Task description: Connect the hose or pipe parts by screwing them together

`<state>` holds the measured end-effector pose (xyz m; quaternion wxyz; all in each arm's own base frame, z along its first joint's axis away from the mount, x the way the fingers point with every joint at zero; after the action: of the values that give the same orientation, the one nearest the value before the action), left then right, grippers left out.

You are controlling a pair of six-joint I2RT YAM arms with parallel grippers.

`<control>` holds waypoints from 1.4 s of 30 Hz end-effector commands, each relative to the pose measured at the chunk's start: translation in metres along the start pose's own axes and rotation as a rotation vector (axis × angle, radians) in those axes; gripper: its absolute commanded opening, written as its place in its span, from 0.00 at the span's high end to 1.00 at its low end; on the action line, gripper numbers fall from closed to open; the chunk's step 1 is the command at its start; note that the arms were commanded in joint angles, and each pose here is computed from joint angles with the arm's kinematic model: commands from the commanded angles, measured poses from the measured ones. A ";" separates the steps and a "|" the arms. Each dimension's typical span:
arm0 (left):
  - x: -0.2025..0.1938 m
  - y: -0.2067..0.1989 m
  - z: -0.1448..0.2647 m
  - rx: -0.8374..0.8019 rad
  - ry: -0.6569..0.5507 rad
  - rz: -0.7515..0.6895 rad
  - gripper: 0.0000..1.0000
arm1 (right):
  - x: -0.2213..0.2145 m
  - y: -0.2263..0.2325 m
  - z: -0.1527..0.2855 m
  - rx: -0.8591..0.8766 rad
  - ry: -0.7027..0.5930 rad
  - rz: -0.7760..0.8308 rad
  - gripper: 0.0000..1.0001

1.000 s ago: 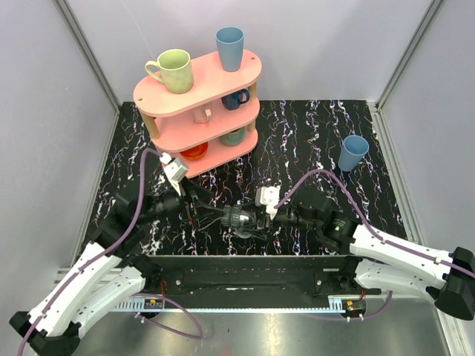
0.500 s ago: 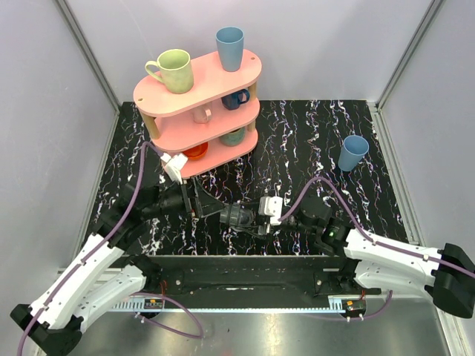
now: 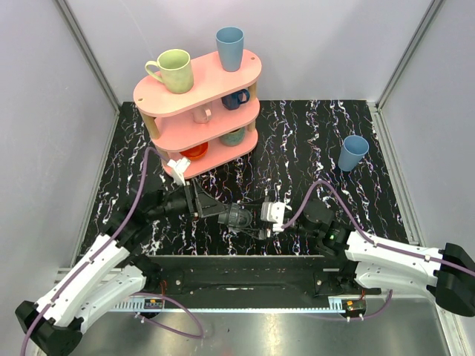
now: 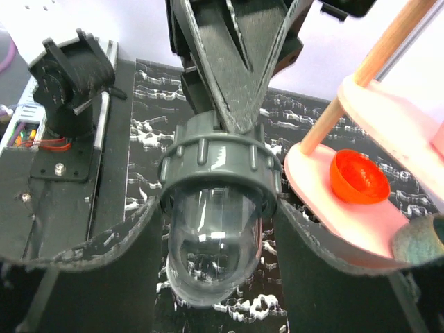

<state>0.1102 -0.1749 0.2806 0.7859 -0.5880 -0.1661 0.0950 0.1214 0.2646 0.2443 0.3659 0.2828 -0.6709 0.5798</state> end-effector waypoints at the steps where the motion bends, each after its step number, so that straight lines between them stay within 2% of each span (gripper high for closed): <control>1: -0.003 0.002 -0.005 -0.065 0.053 -0.001 0.56 | 0.021 -0.016 -0.002 -0.088 -0.074 0.024 1.00; 3: -0.002 -0.002 -0.006 -0.100 0.052 -0.024 0.69 | 0.022 -0.018 -0.002 -0.098 -0.073 0.010 1.00; 4: -0.002 -0.002 -0.006 -0.113 0.059 -0.032 0.85 | 0.022 -0.018 -0.003 -0.098 -0.073 0.002 1.00; 5: -0.003 -0.002 -0.007 -0.127 0.067 -0.045 0.97 | 0.021 -0.018 -0.005 -0.097 -0.068 -0.010 1.00; 6: -0.003 -0.005 -0.007 -0.159 0.069 -0.071 1.00 | 0.021 -0.017 -0.006 -0.096 -0.063 -0.035 1.00; 11: -0.009 -0.001 -0.006 -0.261 0.098 -0.158 1.00 | 0.028 -0.019 -0.010 -0.120 -0.078 -0.191 1.00; 19: -0.012 0.007 -0.004 -0.385 0.079 -0.445 1.00 | 0.054 -0.027 -0.011 -0.045 -0.173 -0.406 1.00; 23: -0.012 0.011 -0.001 -0.420 0.052 -0.654 1.00 | 0.055 -0.019 -0.010 0.054 -0.168 -0.433 1.00; 29: -0.011 0.007 0.005 -0.502 -0.001 -0.917 1.00 | 0.047 -0.015 -0.015 0.100 -0.122 -0.504 1.00; 32: -0.006 0.008 0.003 -0.461 -0.010 -0.964 1.00 | 0.048 -0.013 -0.014 0.115 -0.147 -0.494 1.00; 34: -0.004 0.003 0.004 -0.426 0.006 -0.944 1.00 | 0.046 -0.012 -0.013 0.124 -0.154 -0.464 1.00; 35: -0.002 0.001 0.003 -0.405 0.010 -0.898 0.67 | 0.045 -0.012 -0.013 0.123 -0.151 -0.453 1.00; 36: -0.001 0.003 0.003 -0.352 0.009 -0.843 0.53 | 0.042 -0.012 -0.013 0.118 -0.147 -0.429 1.00; 37: 0.009 -0.009 0.005 -0.307 -0.069 -0.819 0.42 | 0.040 -0.011 -0.012 0.111 -0.134 -0.417 1.00; 38: 0.010 -0.012 0.008 -0.283 -0.094 -0.779 0.34 | 0.037 -0.011 -0.011 0.105 -0.122 -0.407 1.00; 42: 0.015 -0.022 0.023 -0.132 -0.174 -0.606 0.18 | 0.022 -0.014 -0.007 0.051 -0.065 -0.276 1.00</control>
<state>0.1043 -0.1684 0.2838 0.6841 -0.5939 -0.3677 -0.2101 0.1224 0.2712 0.2531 0.4798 0.4294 -0.5739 0.5060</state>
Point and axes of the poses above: each gripper's point midway between its finger pads, its own z axis back along the fingers, its own y axis along the line the jaws close on, x = y × z, the point moved 7 cm from there along z, back along the fingers, and after that the axes turned 15 degrees about z, right-handed, at the moved point
